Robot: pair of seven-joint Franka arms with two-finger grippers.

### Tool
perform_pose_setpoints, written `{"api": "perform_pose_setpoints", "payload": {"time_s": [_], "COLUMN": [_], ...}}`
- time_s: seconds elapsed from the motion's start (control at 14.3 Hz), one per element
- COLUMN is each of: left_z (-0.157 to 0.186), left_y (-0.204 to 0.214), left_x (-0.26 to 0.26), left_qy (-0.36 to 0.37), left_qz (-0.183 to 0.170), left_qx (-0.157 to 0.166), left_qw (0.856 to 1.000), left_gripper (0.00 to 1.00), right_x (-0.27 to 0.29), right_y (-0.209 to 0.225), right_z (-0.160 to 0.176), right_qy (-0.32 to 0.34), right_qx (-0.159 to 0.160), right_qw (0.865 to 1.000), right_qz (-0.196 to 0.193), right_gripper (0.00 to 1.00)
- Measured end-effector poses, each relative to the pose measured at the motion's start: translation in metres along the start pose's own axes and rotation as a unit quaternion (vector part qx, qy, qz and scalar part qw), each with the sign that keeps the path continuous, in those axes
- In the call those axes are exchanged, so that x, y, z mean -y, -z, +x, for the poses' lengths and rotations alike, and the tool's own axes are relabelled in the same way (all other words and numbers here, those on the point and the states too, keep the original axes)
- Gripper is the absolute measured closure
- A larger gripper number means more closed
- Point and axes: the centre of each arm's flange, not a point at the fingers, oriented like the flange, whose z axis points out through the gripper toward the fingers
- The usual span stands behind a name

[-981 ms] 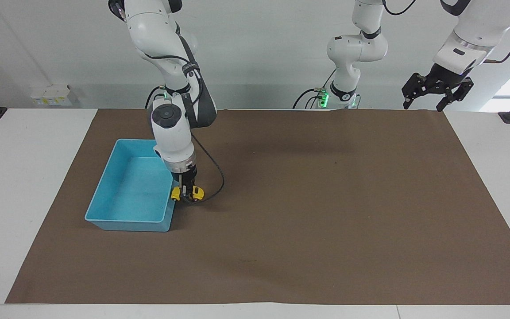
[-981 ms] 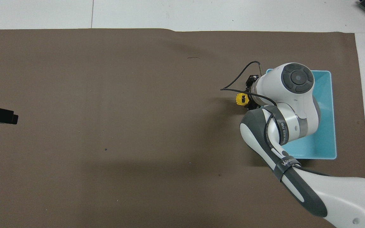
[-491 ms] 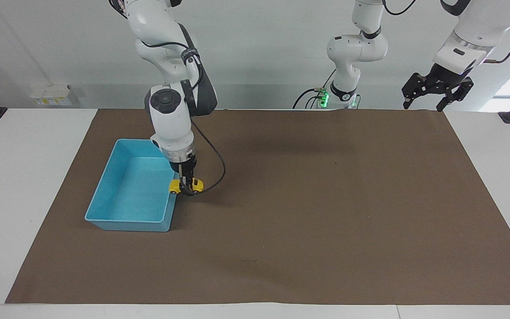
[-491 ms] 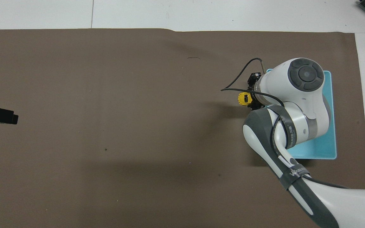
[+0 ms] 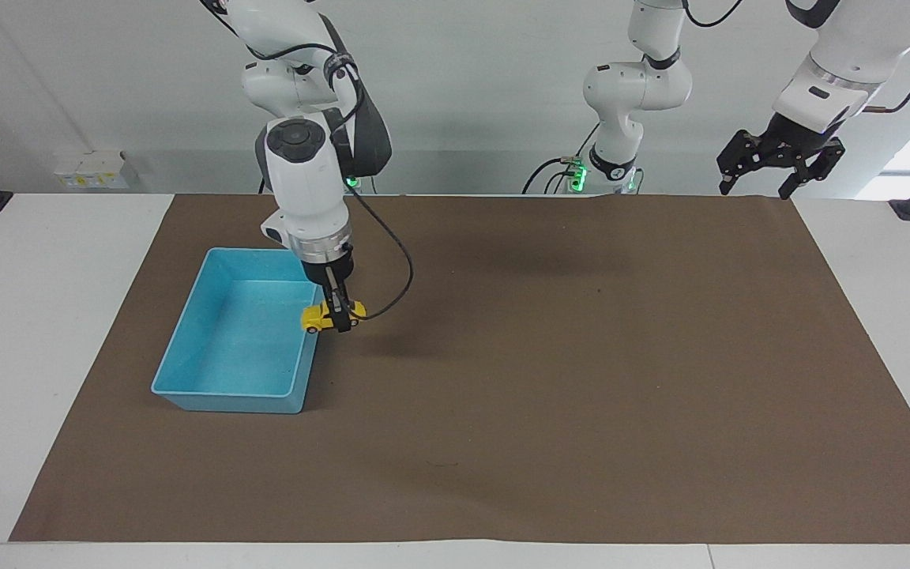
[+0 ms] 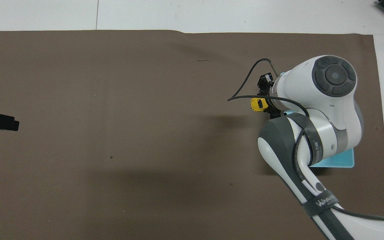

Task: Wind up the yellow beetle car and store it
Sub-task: 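Close the right gripper on the yellow car and lift it, then carry the car into the blue box and lower it with the right gripper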

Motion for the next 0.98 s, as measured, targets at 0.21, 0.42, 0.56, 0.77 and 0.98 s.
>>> {"api": "perform_pose_setpoints", "payload": {"time_s": [0.21, 0.42, 0.56, 0.77, 0.98], "left_z": [0.0, 0.0, 0.0, 0.0, 0.0], "left_y": [0.0, 0.0, 0.0, 0.0, 0.0], "left_x": [0.0, 0.0, 0.0, 0.0, 0.0], "left_qy": [0.0, 0.0, 0.0, 0.0, 0.0], "left_qz": [0.0, 0.0, 0.0, 0.0, 0.0], "left_qx": [0.0, 0.0, 0.0, 0.0, 0.0], "left_qw": [1.0, 1.0, 1.0, 1.0, 1.0], "left_gripper": [0.0, 0.0, 0.0, 0.0, 0.0], "right_x": [-0.006, -0.014, -0.019, -0.029, -0.041], "right_y": [0.014, 0.018, 0.015, 0.011, 0.008], "right_z": [0.001, 0.014, 0.032, 0.064, 0.102], "right_qy": [0.064, 0.135, 0.175, 0.242, 0.315], "right_qx": [-0.002, 0.0, 0.004, 0.014, 0.025], "right_qw": [0.998, 0.991, 0.984, 0.969, 0.946], "right_qz": [-0.006, -0.022, -0.037, -0.055, -0.065], "right_gripper": [0.48, 0.48, 0.48, 0.48, 0.48]}}
